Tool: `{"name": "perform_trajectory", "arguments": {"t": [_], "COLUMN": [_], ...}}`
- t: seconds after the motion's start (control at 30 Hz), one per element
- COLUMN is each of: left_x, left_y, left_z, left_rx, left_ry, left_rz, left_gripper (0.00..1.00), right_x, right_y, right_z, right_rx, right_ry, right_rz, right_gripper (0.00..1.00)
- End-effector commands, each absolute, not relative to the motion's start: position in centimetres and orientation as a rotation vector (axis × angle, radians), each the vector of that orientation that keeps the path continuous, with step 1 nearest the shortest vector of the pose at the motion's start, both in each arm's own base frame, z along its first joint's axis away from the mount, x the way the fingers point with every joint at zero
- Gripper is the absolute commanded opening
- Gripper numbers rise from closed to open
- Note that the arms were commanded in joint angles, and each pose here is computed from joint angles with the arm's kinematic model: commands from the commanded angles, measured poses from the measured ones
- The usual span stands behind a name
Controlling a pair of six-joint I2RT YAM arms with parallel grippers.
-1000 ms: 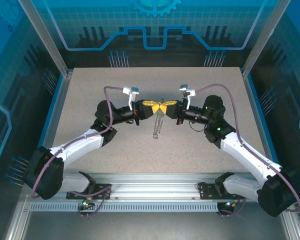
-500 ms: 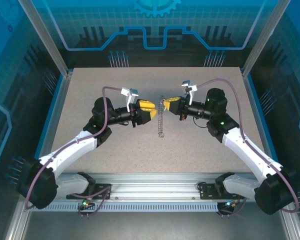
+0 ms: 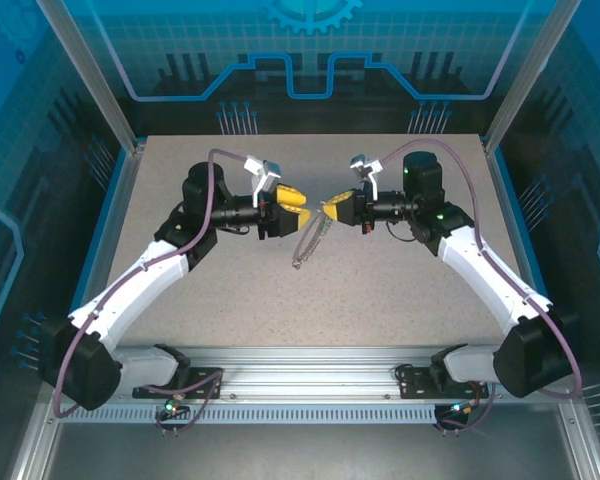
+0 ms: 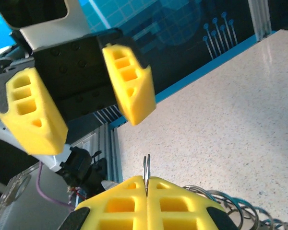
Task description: Put the keys on the keyring
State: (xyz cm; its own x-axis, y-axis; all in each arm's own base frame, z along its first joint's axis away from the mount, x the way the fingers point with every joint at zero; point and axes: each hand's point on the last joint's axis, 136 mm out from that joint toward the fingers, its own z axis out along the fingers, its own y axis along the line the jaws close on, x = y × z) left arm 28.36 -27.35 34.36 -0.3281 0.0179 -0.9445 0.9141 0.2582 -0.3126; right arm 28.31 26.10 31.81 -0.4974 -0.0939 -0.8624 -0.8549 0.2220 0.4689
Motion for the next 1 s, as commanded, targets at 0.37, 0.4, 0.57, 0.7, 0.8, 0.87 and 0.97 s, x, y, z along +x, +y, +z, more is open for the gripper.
{"name": "perform_trajectory", "arguments": {"t": [0.37,0.4,0.57,0.7,0.8,0.87,0.97], "left_x": [29.0,29.1,29.2,29.2,29.2,29.2,29.2], "left_y": [-28.5,-28.6,-28.9,-29.0,-29.1,-29.1,-29.1], "left_z": [33.5,33.5,33.2,33.0,32.7,32.5,32.3], "left_rx": [0.997,0.999,1.007,1.013,1.016,1.018,1.020], "left_ry": [1.638,1.639,1.647,1.650,1.656,1.660,1.663], "left_rz": [-1.326,-1.332,-1.361,-1.376,-1.389,-1.394,-1.403], "left_gripper": [0.49,0.48,0.47,0.46,0.44,0.42,0.38], "right_x": [27.1,27.1,27.2,27.4,27.4,27.5,27.6], "right_y": [26.7,26.7,26.7,26.8,26.9,26.9,27.0], "right_z": [32.3,32.2,32.2,32.3,32.3,32.3,32.3], "right_rx": [-0.996,-0.997,-0.996,-0.994,-0.993,-0.988,-0.987], "right_ry": [1.722,1.722,1.721,1.720,1.718,1.720,1.719], "right_rz": [1.421,1.422,1.419,1.420,1.419,1.418,1.420], "right_gripper": [0.00,0.00,0.00,0.00,0.00,0.00,0.00]}}
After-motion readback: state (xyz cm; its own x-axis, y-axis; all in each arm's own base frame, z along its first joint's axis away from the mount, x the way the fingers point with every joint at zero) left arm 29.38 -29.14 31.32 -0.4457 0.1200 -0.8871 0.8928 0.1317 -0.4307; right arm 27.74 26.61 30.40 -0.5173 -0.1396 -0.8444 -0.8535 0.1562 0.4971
